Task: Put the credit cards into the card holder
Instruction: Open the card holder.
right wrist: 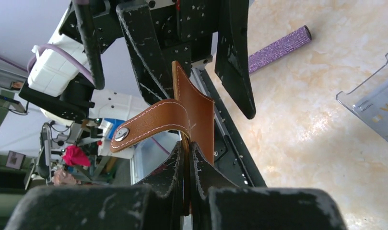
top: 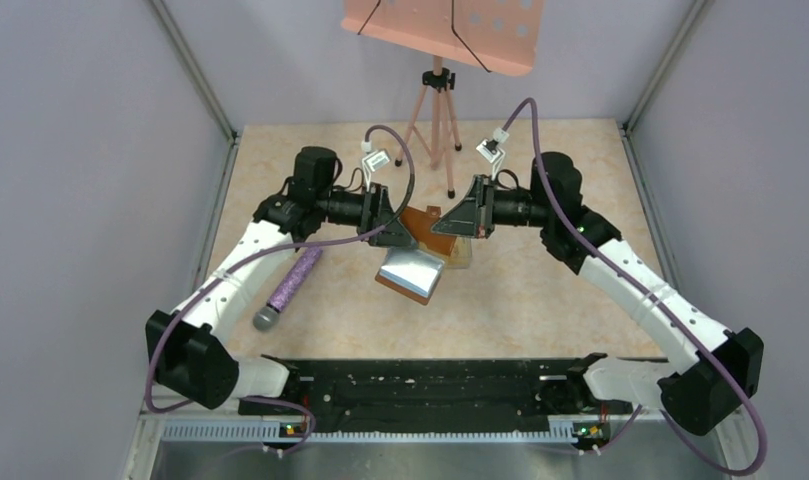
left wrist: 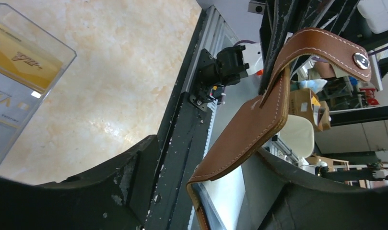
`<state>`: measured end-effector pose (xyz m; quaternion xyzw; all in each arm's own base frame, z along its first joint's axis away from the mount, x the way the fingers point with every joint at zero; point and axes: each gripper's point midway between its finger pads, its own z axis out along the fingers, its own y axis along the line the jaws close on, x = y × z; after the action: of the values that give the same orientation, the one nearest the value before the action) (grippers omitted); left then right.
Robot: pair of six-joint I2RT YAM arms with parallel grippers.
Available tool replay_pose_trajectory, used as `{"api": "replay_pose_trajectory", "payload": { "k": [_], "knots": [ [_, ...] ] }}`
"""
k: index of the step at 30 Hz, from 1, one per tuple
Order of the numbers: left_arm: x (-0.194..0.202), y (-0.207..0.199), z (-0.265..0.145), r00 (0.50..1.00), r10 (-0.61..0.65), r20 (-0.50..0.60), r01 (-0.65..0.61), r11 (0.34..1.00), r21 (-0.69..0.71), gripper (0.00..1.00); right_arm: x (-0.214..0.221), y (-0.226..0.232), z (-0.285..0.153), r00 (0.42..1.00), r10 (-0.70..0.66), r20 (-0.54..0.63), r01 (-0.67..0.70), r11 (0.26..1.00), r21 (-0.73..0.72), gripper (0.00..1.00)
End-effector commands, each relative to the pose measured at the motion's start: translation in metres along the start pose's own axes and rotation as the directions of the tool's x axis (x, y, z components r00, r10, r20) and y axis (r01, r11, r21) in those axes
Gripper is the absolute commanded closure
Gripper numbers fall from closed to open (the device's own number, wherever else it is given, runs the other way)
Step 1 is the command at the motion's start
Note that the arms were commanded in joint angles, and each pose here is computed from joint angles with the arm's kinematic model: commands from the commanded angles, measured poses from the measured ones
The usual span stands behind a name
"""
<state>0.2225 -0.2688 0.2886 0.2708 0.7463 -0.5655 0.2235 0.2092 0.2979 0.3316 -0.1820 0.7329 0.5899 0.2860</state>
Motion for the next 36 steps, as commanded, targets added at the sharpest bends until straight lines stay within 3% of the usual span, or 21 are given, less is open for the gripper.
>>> {"api": "replay_pose_trajectory", "payload": {
  "k": [1,6,9,12,17,19,22,27,29,36],
  "knots": [
    [-0.002,-0.022,-0.003,0.998,0.059,0.012,-0.060,0.993,0.105,0.39,-0.014,0.007,0.003,0.999,0.008,0.037,-0.007,0.999,-0.037,1.00],
    [0.004,-0.022,-0.004,0.999,0.035,-0.005,-0.034,0.993,0.114,0.80,-0.018,-0.009,0.007,0.997,0.050,0.066,-0.052,0.998,0.028,1.00],
    [0.001,-0.024,-0.005,0.999,0.041,0.006,-0.042,0.994,0.105,1.00,-0.014,-0.018,0.007,0.996,0.062,0.066,-0.067,0.996,0.063,0.79],
    [-0.003,-0.027,-0.006,0.998,0.054,0.023,-0.056,0.994,0.097,1.00,-0.009,-0.020,0.005,0.996,0.066,0.063,-0.070,0.995,0.065,0.57],
    [-0.009,-0.032,-0.007,0.997,0.064,0.044,-0.069,0.992,0.106,1.00,-0.002,-0.016,0.005,0.995,0.077,0.061,-0.078,0.997,0.003,0.53],
    [-0.010,-0.032,-0.007,0.997,0.065,0.047,-0.070,0.992,0.107,1.00,-0.003,-0.012,0.006,0.994,0.080,0.075,-0.078,0.996,-0.032,0.61],
    [-0.009,-0.032,-0.007,0.997,0.063,0.045,-0.067,0.992,0.103,0.97,-0.005,-0.008,0.006,0.992,0.085,0.091,-0.080,0.995,-0.062,1.00],
    [-0.013,-0.020,-0.012,0.991,0.103,0.083,-0.102,0.995,-0.021,0.56,-0.004,-0.017,0.007,0.993,0.082,0.083,-0.082,0.997,-0.009,1.00],
    [-0.016,-0.010,-0.017,0.985,0.137,0.105,-0.124,0.985,-0.118,0.46,-0.004,-0.022,0.006,0.994,0.075,0.078,-0.077,0.997,0.025,1.00],
    [-0.004,0.037,-0.046,0.984,0.162,0.077,-0.109,0.883,-0.457,0.45,0.001,-0.033,0.006,0.996,0.076,0.055,-0.081,0.993,0.089,1.00]
  ]
}}
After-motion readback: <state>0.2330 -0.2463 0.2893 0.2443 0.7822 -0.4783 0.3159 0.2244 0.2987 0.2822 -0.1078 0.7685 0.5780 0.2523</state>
